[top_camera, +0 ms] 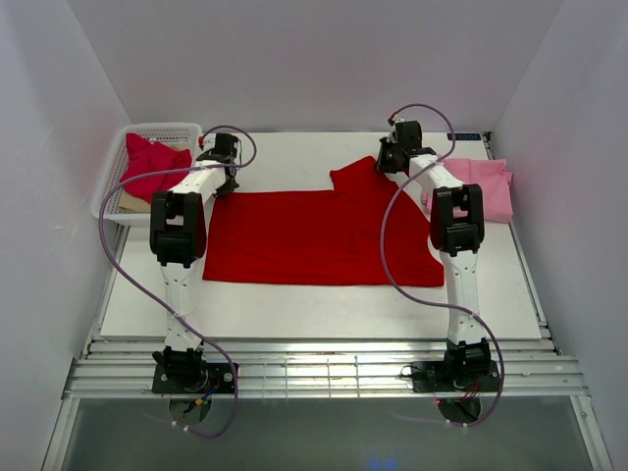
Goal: Fold and stack the t-shirts
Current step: Grap the side of the flattened tshirt furthest away from the robot with both arms
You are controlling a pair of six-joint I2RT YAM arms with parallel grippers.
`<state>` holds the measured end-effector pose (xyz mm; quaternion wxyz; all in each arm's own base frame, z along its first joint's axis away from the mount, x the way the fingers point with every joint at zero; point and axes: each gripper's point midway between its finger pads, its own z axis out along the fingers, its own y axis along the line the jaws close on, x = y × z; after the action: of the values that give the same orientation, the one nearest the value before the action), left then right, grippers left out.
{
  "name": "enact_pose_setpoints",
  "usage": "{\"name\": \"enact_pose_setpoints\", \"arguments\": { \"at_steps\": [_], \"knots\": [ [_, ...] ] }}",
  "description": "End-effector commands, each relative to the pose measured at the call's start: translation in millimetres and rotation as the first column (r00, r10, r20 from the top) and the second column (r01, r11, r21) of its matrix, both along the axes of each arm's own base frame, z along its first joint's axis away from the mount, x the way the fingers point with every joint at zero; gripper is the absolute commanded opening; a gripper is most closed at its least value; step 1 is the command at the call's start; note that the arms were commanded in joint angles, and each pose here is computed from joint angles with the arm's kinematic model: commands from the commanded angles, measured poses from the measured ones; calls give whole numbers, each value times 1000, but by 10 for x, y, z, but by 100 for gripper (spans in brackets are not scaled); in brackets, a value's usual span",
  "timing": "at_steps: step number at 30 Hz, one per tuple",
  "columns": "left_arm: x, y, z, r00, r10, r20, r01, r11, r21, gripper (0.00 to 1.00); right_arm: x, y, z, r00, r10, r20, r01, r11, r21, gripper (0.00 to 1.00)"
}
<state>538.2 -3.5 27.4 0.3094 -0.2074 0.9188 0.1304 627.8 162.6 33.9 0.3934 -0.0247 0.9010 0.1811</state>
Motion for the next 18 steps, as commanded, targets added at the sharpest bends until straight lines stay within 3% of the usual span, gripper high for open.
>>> {"name": "enact_pose_setpoints", "arguments": {
  "at_steps": [1,7,18],
  "knots": [
    [118,27,549,992,16,129,-16,1000,1,0,91,-88,732,988,-34,152,37,999,-22,8],
    [187,4,825,976,-14,219,15,1000,-3,0,-84,-114,1076,983,-13,181,19,999,-31,8],
    [-72,-60,789,971,-66,229,75,997,-30,0,-801,-230,1025,995,27,99,-20,997,-72,8]
  ]
}}
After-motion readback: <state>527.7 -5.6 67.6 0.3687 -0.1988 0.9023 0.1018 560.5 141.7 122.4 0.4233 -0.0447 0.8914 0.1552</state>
